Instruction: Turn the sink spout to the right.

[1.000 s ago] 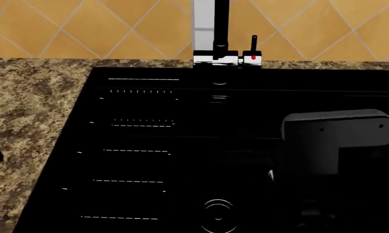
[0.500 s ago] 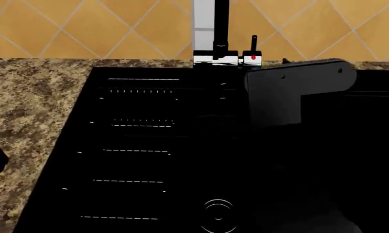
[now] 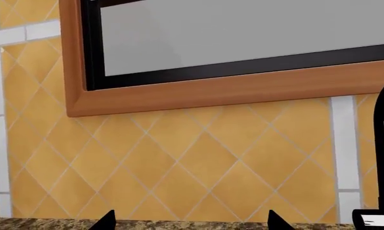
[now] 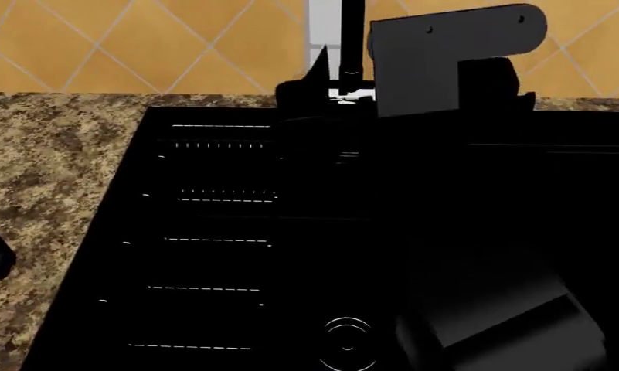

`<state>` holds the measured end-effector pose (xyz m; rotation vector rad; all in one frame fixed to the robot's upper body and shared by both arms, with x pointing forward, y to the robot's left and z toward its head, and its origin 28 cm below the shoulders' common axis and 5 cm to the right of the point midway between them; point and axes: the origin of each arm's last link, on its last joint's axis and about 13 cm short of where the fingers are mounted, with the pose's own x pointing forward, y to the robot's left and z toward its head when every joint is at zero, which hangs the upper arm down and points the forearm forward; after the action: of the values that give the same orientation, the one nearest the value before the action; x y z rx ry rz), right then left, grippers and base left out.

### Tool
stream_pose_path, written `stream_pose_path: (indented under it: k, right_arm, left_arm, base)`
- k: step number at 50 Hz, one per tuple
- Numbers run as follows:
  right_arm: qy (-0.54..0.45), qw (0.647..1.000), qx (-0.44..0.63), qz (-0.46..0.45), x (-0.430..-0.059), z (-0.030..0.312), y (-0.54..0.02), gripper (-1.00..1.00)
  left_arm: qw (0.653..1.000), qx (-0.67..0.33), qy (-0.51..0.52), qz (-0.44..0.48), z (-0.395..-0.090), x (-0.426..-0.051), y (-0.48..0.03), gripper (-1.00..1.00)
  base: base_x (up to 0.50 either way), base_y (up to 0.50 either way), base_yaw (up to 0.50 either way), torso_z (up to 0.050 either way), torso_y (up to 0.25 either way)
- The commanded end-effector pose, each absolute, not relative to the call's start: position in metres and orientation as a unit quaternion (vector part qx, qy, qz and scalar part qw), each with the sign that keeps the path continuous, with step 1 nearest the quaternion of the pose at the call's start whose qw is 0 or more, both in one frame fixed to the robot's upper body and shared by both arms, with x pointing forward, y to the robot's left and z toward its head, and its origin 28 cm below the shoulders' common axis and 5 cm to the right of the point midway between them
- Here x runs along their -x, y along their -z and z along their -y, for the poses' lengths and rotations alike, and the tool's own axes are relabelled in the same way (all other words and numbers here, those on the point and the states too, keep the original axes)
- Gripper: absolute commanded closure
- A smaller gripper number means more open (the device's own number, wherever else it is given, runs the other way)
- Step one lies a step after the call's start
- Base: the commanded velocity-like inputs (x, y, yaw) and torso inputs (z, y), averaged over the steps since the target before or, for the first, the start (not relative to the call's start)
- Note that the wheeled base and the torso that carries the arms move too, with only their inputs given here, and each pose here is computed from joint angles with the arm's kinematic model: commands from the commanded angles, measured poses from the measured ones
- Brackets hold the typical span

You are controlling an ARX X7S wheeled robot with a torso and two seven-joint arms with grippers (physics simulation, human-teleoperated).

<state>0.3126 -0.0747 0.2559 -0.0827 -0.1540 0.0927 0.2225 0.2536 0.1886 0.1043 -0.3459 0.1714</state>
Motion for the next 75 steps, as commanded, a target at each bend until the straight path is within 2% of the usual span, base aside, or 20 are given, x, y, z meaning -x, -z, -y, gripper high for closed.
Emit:
stream_pose_path:
  k: [1,30,48,75]
  right_arm:
    - [-0.052,0.996,0.029,0.067,-0.322,0.071,-0.268,-1.0]
    - [-0.052,0.996,0.034,0.06,-0.33,0.068,-0.276,-1.0]
    - [-0.042,0.995,0.016,0.085,-0.359,0.06,-0.299,-1.0]
    - [-0.047,0.994,0.024,0.096,-0.384,0.055,-0.304,-1.0]
  left_arm:
    - [0.981,-0.051,-0.085,0.17,-0.253,-0.223,-0.186,-1.0]
    - [0.982,-0.044,-0.061,0.171,-0.251,-0.219,-0.184,-1.0]
    - [0.983,-0.054,-0.058,0.168,-0.249,-0.22,-0.181,-1.0]
    - [0.983,-0.047,-0.061,0.168,-0.25,-0.219,-0.181,-1.0]
  base:
    - [0.0,0.0,0.0,0.0,0.0]
    - [0.0,0.0,0.0,0.0,0.0]
    - [0.0,0.0,0.0,0.0,0.0]
    - [0.0,0.0,0.0,0.0,0.0]
